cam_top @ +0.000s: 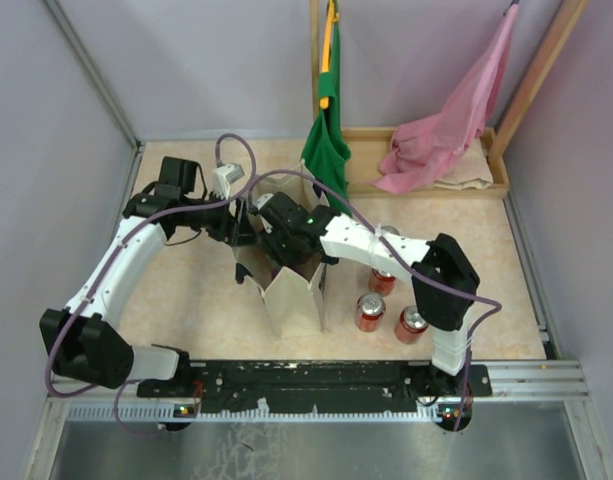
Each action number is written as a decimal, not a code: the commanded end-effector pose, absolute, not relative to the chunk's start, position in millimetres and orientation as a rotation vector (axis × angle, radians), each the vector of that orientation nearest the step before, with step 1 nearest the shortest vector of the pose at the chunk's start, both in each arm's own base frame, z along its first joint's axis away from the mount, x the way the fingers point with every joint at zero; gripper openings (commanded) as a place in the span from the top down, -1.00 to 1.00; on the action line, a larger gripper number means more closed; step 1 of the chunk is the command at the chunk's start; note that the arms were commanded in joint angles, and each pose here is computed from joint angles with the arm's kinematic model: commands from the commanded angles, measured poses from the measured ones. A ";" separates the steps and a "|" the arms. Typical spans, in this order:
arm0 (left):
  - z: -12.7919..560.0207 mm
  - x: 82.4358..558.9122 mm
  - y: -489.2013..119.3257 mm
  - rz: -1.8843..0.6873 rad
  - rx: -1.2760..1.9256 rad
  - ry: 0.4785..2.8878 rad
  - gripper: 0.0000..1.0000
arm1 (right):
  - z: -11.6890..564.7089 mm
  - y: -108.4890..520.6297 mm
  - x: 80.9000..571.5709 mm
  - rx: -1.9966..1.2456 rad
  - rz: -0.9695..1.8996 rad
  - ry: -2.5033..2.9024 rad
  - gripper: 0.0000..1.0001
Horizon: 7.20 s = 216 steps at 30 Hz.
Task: Place the beverage into the canvas bag
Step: Pick up the drink from the canvas bag, then place the drink at the center of the board.
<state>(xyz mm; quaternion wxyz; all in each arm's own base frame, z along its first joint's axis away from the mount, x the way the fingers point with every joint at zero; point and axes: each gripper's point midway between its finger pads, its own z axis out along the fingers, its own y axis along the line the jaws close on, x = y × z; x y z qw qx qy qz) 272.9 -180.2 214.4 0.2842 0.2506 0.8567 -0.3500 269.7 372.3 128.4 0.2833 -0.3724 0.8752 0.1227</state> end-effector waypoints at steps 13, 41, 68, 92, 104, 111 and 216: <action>218.2 279.3 -170.6 -0.851 0.665 2.291 -0.52 | 75.6 384.2 270.7 -0.974 0.319 2.404 -0.69; 219.2 280.6 -172.2 -0.861 0.669 2.286 -0.50 | 19.0 341.7 240.3 -1.092 0.156 2.652 0.43; 220.9 286.8 -174.9 -0.869 0.677 2.277 -0.49 | 205.4 370.3 286.0 -0.855 0.332 2.235 1.00; 300.1 317.6 -166.3 -0.808 0.470 2.004 -0.53 | 227.9 362.5 282.1 -0.785 0.377 2.197 1.00; 325.4 332.2 -121.7 -0.815 0.237 1.934 -0.51 | 305.8 363.9 288.1 -0.648 0.516 1.991 1.00; 324.9 335.3 -121.6 -0.833 0.228 1.940 -0.50 | 361.3 346.5 296.2 -0.508 0.532 1.873 1.00; 329.7 290.4 -120.3 -0.801 0.299 1.945 -0.45 | 89.9 35.0 369.9 0.368 -0.054 2.665 -0.85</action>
